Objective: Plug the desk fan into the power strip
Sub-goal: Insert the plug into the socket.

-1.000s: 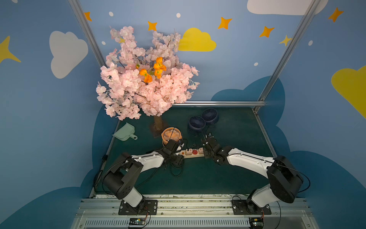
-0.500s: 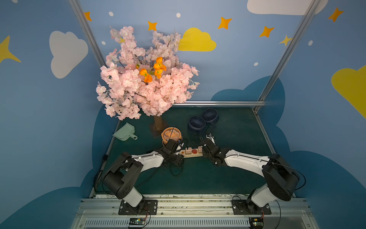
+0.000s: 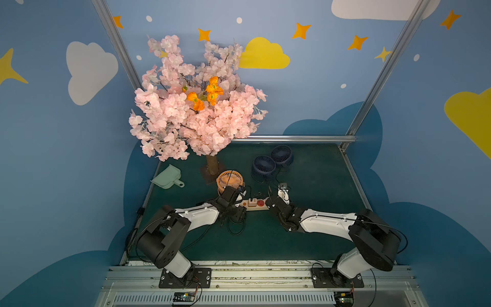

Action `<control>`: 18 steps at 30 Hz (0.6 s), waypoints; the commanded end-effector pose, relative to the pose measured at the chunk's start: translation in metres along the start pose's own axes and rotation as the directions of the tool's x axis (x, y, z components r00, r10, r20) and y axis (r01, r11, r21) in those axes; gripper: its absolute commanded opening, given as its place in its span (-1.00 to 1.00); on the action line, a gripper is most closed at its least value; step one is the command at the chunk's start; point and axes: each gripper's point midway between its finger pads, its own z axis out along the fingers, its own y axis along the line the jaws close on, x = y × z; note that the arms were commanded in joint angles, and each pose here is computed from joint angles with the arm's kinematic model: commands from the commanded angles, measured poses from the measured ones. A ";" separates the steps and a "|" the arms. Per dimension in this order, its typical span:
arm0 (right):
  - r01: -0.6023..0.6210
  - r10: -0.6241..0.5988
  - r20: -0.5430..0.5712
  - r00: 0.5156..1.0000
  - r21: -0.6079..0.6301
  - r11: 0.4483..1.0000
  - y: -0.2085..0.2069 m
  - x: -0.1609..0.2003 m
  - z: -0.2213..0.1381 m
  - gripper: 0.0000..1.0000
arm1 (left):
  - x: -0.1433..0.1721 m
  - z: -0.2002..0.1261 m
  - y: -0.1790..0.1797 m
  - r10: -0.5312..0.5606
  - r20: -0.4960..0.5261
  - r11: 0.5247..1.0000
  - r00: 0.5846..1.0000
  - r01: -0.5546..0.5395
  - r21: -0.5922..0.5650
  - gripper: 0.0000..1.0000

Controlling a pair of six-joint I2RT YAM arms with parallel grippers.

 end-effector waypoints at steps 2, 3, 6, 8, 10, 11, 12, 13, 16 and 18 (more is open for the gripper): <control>0.298 -0.281 -0.701 0.655 -0.102 0.949 -0.062 0.226 -0.034 -1.00 | -0.009 -0.010 -0.001 -0.009 0.042 1.000 0.999 0.008 0.009 0.45; 0.292 -0.276 -0.704 0.654 -0.101 0.951 -0.065 0.230 -0.037 -1.00 | -0.009 -0.012 -0.001 -0.008 0.046 1.000 0.999 0.007 0.011 0.45; 0.291 -0.288 -0.709 0.644 -0.121 0.949 -0.062 0.235 -0.039 -1.00 | -0.009 -0.014 -0.001 -0.003 0.054 1.000 0.999 0.002 0.012 0.45; 0.292 -0.303 -0.712 0.633 -0.143 0.946 -0.055 0.234 -0.039 -1.00 | -0.009 -0.016 -0.002 -0.004 0.056 1.000 0.998 0.003 0.016 0.45; 0.288 -0.308 -0.718 0.624 -0.155 0.945 -0.054 0.235 -0.042 -1.00 | -0.008 -0.017 -0.003 -0.003 0.054 1.000 0.999 0.002 0.022 0.45; 0.283 -0.310 -0.715 0.627 -0.162 0.945 -0.052 0.233 -0.043 -1.00 | -0.008 -0.018 -0.003 -0.007 0.056 1.000 0.998 0.006 0.021 0.45; 0.280 -0.314 -0.711 0.629 -0.170 0.945 -0.052 0.230 -0.044 -1.00 | -0.008 -0.019 -0.003 -0.007 0.058 1.000 0.998 0.006 0.022 0.45; 0.274 -0.316 -0.702 0.638 -0.177 0.945 -0.050 0.226 -0.045 -1.00 | -0.007 -0.021 -0.003 -0.008 0.062 1.000 0.998 0.007 0.024 0.45; 0.251 -0.323 -0.671 0.667 -0.206 0.946 -0.041 0.207 -0.044 -1.00 | -0.009 -0.025 -0.005 -0.012 0.074 0.999 0.997 0.009 0.034 0.45; 0.263 -0.343 -0.625 0.701 -0.221 0.939 -0.028 0.182 -0.040 -1.00 | -0.011 -0.027 -0.006 -0.014 0.081 0.999 0.997 0.011 0.037 0.45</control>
